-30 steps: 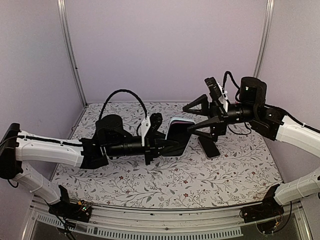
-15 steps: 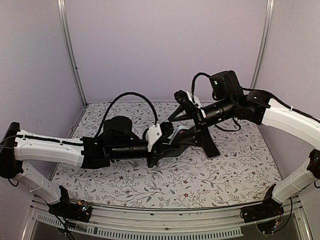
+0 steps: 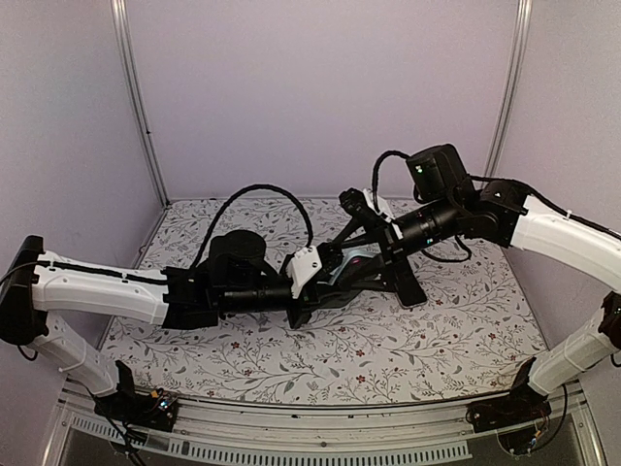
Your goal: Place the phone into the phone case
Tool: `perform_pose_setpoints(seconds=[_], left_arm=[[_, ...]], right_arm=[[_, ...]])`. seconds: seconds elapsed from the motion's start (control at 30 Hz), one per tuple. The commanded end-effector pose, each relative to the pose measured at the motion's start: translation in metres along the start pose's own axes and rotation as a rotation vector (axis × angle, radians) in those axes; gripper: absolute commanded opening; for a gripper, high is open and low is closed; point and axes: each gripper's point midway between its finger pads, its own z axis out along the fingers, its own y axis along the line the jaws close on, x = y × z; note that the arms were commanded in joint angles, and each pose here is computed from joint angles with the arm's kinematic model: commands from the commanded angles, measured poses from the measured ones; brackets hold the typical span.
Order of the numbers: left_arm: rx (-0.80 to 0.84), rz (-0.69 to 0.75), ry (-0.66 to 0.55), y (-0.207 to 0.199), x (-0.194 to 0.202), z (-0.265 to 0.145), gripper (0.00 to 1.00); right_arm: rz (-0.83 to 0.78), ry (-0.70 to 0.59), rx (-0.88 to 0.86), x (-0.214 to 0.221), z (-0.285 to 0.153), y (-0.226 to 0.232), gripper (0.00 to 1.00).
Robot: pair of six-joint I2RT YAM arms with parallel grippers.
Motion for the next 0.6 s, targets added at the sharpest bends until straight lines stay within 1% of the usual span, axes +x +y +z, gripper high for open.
perform_pose_setpoints(seconds=[0.0, 0.1, 0.17, 0.23, 0.3, 0.37, 0.43, 0.47, 0.57], left_arm=[[-0.036, -0.007, -0.12, 0.009, -0.038, -0.006, 0.0], [-0.024, -0.003, -0.108, 0.007, -0.036, -0.004, 0.0], [-0.007, 0.004, -0.104, 0.003, -0.035, -0.004, 0.0], [0.002, 0.009, -0.101, 0.002, -0.035, -0.005, 0.0], [-0.001, 0.008, -0.092, 0.003, -0.034, -0.005, 0.0], [-0.006, 0.009, -0.092, 0.004, -0.034, -0.004, 0.0], [-0.006, 0.009, -0.093, 0.004, -0.035, -0.004, 0.0], [-0.006, 0.009, -0.092, 0.004, -0.034, -0.004, 0.0], [-0.002, 0.006, -0.078, 0.003, -0.029, -0.001, 0.0]], right_arm=[[-0.028, -0.012, 0.055, -0.006, -0.013, 0.003, 0.87], [-0.052, 0.015, 0.095, -0.002, -0.018, 0.0, 0.87], [-0.063, 0.053, 0.12, 0.003, -0.021, -0.003, 0.84], [-0.069, 0.098, 0.125, 0.01, -0.022, -0.004, 0.79], [-0.069, 0.122, 0.117, 0.012, -0.022, -0.004, 0.71], [-0.055, 0.142, 0.094, 0.015, -0.019, -0.004, 0.68], [-0.045, 0.143, 0.08, 0.015, -0.017, -0.003, 0.61], [-0.045, 0.133, 0.074, 0.013, -0.017, -0.002, 0.6], [-0.062, 0.071, 0.056, -0.002, -0.021, 0.005, 0.58]])
